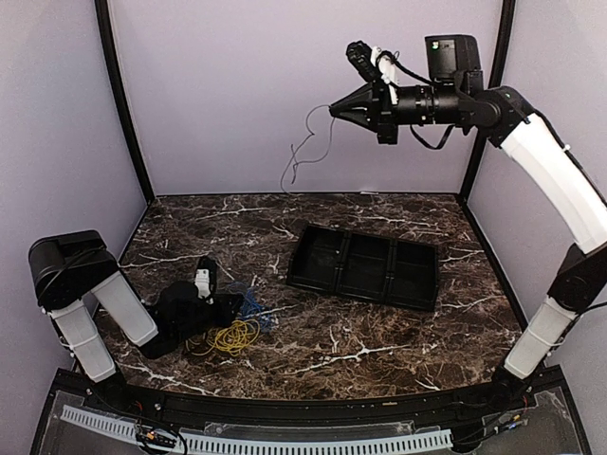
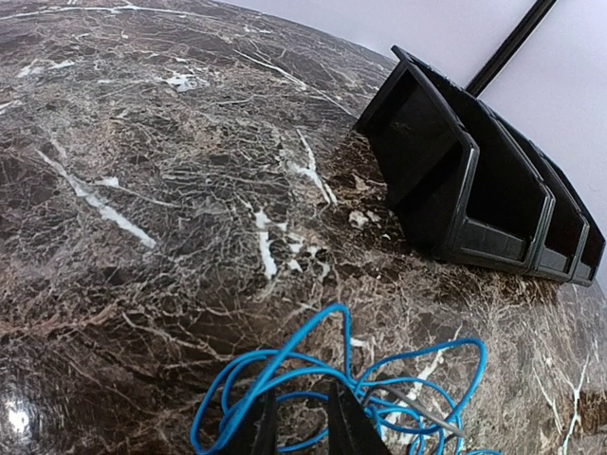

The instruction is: Untangle the cables

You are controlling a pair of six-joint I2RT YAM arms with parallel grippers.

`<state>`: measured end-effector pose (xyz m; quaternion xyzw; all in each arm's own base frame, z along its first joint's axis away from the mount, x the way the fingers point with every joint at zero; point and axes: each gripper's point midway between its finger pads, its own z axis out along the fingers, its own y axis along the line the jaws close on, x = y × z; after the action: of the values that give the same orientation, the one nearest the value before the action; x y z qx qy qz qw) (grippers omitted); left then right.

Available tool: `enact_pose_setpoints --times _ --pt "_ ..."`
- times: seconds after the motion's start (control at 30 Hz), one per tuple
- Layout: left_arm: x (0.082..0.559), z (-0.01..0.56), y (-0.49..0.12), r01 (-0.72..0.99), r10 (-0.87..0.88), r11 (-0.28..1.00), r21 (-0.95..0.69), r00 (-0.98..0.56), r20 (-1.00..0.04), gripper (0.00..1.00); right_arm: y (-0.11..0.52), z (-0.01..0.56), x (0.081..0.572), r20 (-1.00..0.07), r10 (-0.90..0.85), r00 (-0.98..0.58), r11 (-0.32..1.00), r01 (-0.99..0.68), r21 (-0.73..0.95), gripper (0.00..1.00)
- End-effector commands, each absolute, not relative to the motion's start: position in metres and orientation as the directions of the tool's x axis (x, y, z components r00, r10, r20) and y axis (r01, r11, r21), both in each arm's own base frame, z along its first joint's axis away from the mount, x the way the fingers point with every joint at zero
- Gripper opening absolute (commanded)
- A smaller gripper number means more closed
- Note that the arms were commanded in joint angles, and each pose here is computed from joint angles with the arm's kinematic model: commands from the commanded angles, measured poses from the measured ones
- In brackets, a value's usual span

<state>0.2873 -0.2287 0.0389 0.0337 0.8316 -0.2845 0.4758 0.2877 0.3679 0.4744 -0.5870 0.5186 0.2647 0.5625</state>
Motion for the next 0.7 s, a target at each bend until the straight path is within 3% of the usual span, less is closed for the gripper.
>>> enact_pose_setpoints --times 0.0,0.2,0.33,0.67 --pt "0.284 0.049 -0.239 0.373 -0.211 0.805 -0.462 -0.548 -0.809 0.23 0.347 0.470 0.290 -0.899 -0.313 0.307 0.204 -0.903 -0.379 0.00" --pt "0.295 0.081 -0.259 0.395 -0.177 0.794 -0.462 -0.577 -0.797 0.46 0.318 0.422 0.305 -0.895 -0.385 0.227 0.265 -0.901 -0.343 0.00" --pt "0.305 0.116 -0.261 0.385 -0.172 0.815 -0.432 -0.553 -0.816 0.55 0.292 0.393 0.314 -0.896 -0.414 0.161 0.323 -0.894 -0.310 0.00" --pt "0.320 0.205 -0.270 0.431 -0.032 0.851 -0.300 -0.528 -0.849 0.64 0.224 0.329 0.320 -0.858 -0.513 0.022 0.464 -0.834 -0.299 0.00"
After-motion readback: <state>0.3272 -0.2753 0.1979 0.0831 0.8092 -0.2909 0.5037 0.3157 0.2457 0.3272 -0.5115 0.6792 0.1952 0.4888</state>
